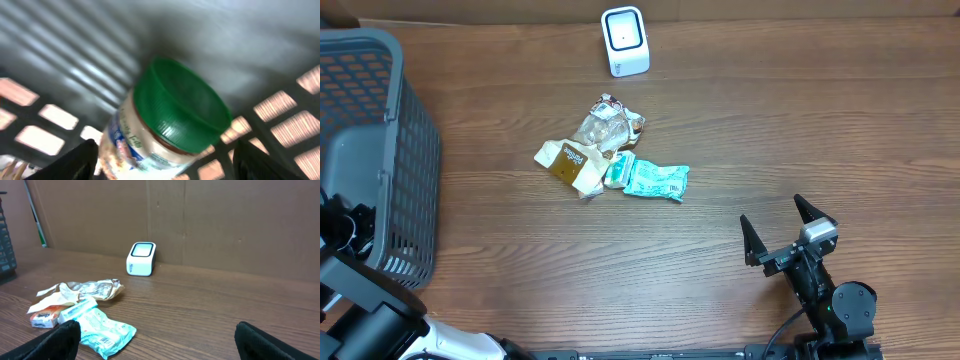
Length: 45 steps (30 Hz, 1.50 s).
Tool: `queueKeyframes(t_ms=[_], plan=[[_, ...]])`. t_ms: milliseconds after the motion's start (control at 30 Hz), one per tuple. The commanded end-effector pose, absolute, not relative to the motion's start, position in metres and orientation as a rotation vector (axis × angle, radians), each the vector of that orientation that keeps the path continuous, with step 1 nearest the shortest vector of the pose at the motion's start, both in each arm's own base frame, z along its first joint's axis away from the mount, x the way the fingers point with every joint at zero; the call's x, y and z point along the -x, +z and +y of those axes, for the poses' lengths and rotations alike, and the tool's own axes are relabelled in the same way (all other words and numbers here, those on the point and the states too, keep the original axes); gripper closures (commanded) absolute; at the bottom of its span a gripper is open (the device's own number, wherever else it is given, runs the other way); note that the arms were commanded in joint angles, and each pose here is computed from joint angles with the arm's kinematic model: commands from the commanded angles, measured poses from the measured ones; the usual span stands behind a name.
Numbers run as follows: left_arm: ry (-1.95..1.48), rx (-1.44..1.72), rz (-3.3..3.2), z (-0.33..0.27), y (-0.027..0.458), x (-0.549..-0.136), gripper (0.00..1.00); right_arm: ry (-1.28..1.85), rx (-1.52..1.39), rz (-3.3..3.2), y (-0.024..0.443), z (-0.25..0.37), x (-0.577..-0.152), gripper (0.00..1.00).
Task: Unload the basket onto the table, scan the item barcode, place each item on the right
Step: 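Move the left gripper back into the basket toward the green-lidded jar, then grasp the green-lidded jar in the basket with the left gripper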
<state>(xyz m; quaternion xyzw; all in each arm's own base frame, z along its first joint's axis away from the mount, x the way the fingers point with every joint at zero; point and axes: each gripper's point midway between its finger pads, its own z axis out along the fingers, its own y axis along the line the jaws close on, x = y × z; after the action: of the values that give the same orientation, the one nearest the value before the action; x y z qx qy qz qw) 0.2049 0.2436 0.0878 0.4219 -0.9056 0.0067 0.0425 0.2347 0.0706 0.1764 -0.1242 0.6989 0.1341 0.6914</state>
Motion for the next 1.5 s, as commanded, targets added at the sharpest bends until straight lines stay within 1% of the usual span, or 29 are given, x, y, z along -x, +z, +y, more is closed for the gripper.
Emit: queueKeyframes(t_ms=[0, 200, 367, 467, 567, 667, 833, 1000, 1067, 1233, 1333, 1467], plan=[[-0.131, -1.386, -2.699, 0.257, 0.088, -0.195, 0.29, 0.301, 0.275, 1.555, 0.175, 0.070, -0.235, 0.00], [-0.145, -1.397, -2.718, 0.261, 0.088, -0.199, 0.31, 0.301, 0.275, 1.555, 0.175, 0.070, -0.235, 0.00], [-0.108, -1.387, -2.702, 0.254, 0.086, -0.196, 0.27, 0.300, 0.275, 1.555, 0.175, 0.070, -0.235, 0.00], [-0.083, -1.379, -2.693, 0.248, 0.078, -0.194, 0.26, 0.301, 0.275, 1.555, 0.175, 0.070, -0.235, 0.00], [-0.048, -1.374, -2.684, 0.241, 0.065, -0.191, 0.27, 0.300, 0.275, 1.555, 0.175, 0.070, -0.235, 0.00], [-0.029, -1.370, -2.675, 0.234, 0.052, -0.188, 0.32, 0.301, 0.275, 1.555, 0.175, 0.070, -0.235, 0.00], [-0.004, -1.380, -2.689, 0.232, 0.043, -0.190, 0.47, 0.301, 0.275, 1.555, 0.175, 0.070, -0.235, 0.00], [-0.018, -1.390, -2.708, 0.236, 0.043, -0.194, 0.51, 0.300, 0.275, 1.555, 0.175, 0.070, -0.235, 0.00], [-0.022, -1.394, -2.714, 0.238, 0.044, -0.195, 0.56, 0.300, 0.275, 1.555, 0.175, 0.070, -0.235, 0.00], [-0.010, -1.411, -2.743, 0.243, 0.051, -0.204, 0.66, 0.301, 0.275, 1.555, 0.175, 0.070, -0.235, 0.00], [0.013, -1.450, -2.762, 0.247, 0.063, -0.214, 0.67, 0.301, 0.275, 1.555, 0.175, 0.070, -0.235, 0.00], [0.076, -1.493, -2.813, 0.252, 0.088, -0.233, 0.64, 0.301, 0.275, 1.555, 0.175, 0.070, -0.235, 0.00]])
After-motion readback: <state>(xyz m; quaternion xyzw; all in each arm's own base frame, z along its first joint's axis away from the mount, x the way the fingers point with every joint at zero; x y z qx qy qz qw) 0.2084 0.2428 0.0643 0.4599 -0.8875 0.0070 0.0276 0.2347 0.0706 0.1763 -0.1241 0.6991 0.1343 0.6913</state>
